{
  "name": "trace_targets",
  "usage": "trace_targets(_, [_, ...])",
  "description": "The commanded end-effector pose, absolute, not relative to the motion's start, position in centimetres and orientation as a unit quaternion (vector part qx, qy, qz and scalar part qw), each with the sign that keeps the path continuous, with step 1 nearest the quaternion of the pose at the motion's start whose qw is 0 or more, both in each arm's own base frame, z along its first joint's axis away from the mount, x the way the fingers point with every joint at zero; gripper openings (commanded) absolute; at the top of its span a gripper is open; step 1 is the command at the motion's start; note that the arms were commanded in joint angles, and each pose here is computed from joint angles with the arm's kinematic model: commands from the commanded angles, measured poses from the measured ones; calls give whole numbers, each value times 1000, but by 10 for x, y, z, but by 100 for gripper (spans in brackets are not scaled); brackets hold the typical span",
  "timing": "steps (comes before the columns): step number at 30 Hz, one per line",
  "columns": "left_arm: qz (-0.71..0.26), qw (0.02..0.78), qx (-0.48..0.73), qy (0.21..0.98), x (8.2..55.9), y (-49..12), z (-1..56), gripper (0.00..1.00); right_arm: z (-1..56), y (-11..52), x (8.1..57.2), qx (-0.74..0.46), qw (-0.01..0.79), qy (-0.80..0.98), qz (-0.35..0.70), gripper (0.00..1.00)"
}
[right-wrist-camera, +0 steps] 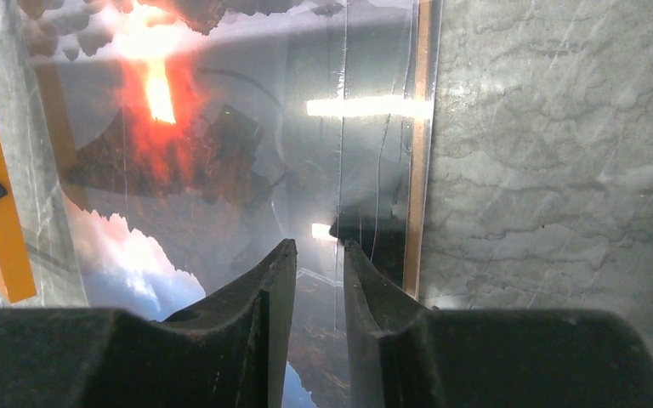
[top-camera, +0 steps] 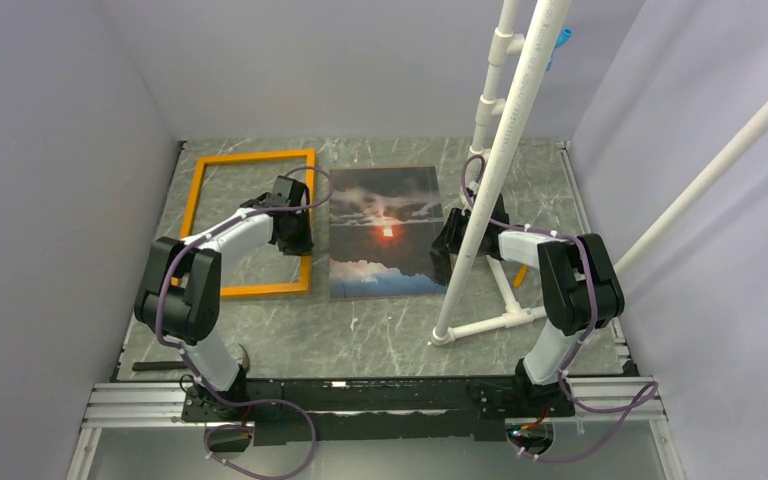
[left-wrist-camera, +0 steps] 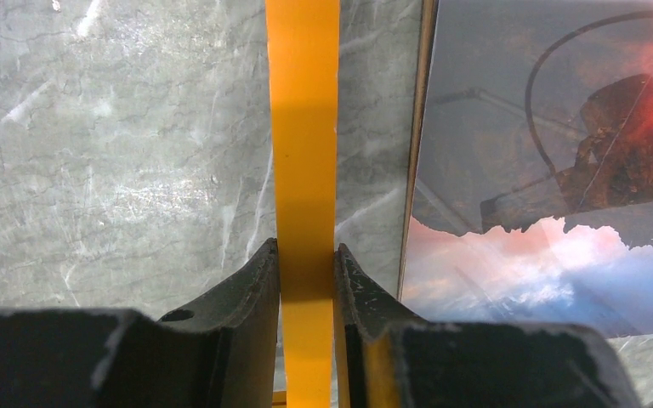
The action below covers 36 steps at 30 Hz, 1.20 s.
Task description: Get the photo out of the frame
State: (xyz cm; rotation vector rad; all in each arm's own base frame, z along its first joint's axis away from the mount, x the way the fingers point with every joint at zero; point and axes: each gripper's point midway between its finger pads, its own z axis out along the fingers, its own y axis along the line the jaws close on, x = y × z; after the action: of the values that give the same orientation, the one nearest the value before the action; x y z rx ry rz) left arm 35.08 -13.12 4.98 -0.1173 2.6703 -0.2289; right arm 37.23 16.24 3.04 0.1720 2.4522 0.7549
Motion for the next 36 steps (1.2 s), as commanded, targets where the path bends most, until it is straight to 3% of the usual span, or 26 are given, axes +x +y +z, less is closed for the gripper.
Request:
trace_targets(1, [-103,244,-39,964,358,-132,51,20,59,162,382,40,324,901,285,32])
trace_targets(5, [-110,245,-48,962,358,-132,58,40,66,153,381,54,328,905,264,40])
trace_targets(11, [-158,268,-43,950,364,-148,90,54,75,134,364,84,340,906,239,48])
trace_targets(20, [-340,237,-4,910,347,-246,109,57,52,113,356,113,329,900,263,52])
trace_targets(25, [-349,208,1,914,342,-275,88,56,41,114,358,116,322,898,276,52])
trace_targets(36, [-329,184,-42,925,342,-273,43,54,35,123,353,121,300,896,305,45])
